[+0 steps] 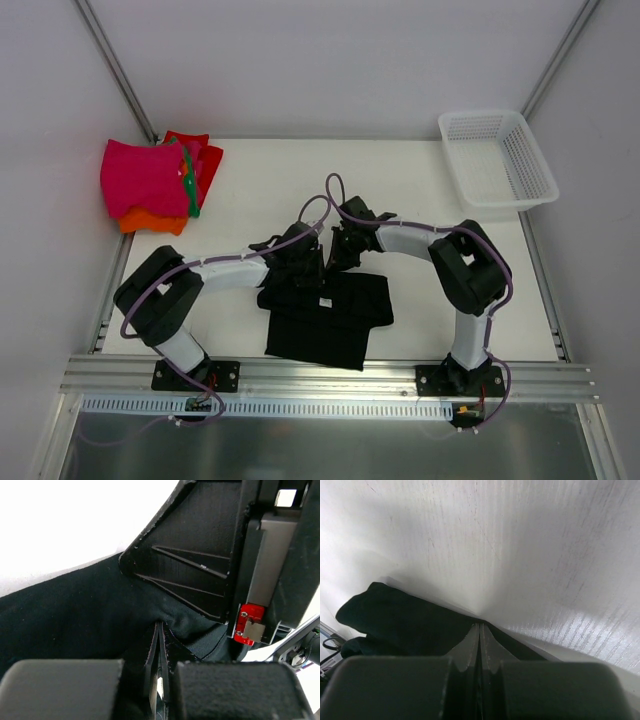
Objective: Fold and stack the t-shirts
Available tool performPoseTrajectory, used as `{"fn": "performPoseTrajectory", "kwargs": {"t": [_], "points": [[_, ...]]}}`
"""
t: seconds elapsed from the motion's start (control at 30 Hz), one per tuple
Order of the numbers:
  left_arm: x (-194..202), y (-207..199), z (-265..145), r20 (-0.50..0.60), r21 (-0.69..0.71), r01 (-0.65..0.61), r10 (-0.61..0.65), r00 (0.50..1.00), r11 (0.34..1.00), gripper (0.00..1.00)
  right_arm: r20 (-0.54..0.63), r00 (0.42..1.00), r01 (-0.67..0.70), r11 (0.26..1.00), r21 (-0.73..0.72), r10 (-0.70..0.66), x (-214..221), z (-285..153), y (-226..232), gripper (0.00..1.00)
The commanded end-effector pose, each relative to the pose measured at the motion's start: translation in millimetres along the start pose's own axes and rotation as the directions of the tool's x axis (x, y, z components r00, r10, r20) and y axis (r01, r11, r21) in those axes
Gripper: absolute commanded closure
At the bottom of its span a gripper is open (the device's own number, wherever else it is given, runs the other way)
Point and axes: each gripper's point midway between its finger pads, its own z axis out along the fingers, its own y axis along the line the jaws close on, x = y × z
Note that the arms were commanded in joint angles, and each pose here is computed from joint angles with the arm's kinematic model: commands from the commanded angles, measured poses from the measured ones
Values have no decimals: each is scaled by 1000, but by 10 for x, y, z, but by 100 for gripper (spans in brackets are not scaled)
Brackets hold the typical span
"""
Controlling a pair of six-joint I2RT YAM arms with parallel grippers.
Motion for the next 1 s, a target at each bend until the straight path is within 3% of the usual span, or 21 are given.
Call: {"fn": "performPoseTrajectory", "kwargs": {"t": [0.0, 0.23, 0.7, 0.83, 0.97], "points": [[-36, -109, -73, 18, 26, -22, 21, 1000, 999, 100, -12, 1000, 18, 978, 208, -16, 71, 142, -524, 99], [333, -60, -383, 49, 2, -11, 11, 999, 1000, 100, -23, 1000, 14, 979, 204, -10, 46, 183, -523, 99], [1566, -103, -644, -52, -45, 5, -7, 999, 999, 100, -35, 999, -5, 981, 193, 12, 18, 193, -542, 100], [1505, -223, -861, 19, -33, -22, 23, 1000, 999, 100, -33, 999, -4, 981, 192, 11, 11, 175, -553, 100], [1190, -535, -1149, 119, 36, -76, 72, 990, 996, 100, -32, 999, -2, 982, 189, 9, 5, 170, -543, 100]]}}
